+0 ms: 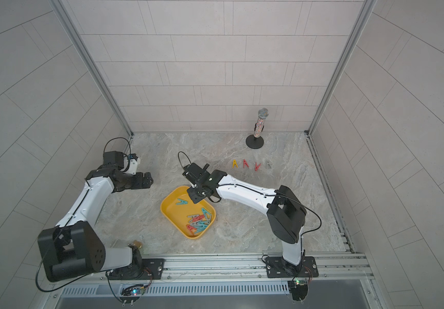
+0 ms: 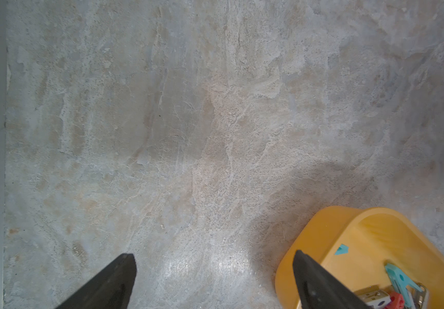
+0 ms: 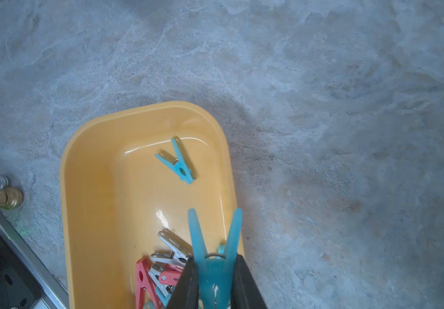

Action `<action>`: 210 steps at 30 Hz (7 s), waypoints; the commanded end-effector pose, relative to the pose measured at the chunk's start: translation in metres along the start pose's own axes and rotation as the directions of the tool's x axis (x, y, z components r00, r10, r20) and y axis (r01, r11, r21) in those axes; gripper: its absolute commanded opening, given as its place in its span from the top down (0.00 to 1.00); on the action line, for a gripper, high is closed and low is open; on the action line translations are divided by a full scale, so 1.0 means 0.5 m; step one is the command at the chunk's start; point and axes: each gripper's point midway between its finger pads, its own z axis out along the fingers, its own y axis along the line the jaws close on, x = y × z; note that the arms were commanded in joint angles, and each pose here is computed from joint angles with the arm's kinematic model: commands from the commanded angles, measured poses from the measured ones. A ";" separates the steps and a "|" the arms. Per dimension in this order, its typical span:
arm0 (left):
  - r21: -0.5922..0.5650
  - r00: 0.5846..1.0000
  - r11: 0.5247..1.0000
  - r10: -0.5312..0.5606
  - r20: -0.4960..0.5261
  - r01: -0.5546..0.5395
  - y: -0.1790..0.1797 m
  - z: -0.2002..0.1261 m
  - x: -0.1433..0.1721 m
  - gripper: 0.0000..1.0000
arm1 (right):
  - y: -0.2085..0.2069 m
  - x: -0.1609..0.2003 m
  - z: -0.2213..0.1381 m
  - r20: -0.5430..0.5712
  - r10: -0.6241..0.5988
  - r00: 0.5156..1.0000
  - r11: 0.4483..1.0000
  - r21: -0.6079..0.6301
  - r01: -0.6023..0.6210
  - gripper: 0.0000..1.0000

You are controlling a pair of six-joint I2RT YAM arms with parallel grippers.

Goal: Take the clothespins out of the storage box
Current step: Pick up the clothespin from the storage box, then place the clothespin at the center of the board, then pick up the clothespin from the storage box.

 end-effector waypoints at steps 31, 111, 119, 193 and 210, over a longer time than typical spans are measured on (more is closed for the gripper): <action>0.019 1.000 1.000 -0.008 0.000 0.008 -0.005 -0.002 -0.003 0.00 | -0.537 0.229 -0.053 0.000 0.579 0.816 0.785 0.273 -0.557 0.92; 0.041 0.999 0.999 -0.018 -0.035 0.019 -0.009 0.003 0.000 0.00 | -0.645 0.136 -0.207 0.119 0.576 0.809 0.726 0.381 -0.573 0.62; 0.108 0.999 0.994 -0.003 -0.037 0.008 -0.033 0.002 0.003 0.00 | -0.465 0.107 -0.183 0.097 0.411 0.906 0.872 0.246 -0.422 0.63; 0.002 0.998 0.998 -0.058 -0.002 0.058 0.022 -0.019 -0.005 0.00 | 0.113 0.060 0.282 -0.200 -0.489 0.849 0.872 -0.138 0.470 0.57; 0.005 0.998 0.998 -0.058 -0.004 0.058 0.022 -0.016 -0.005 0.00 | 0.110 0.067 0.252 -0.187 -0.460 0.868 0.887 -0.137 0.441 0.76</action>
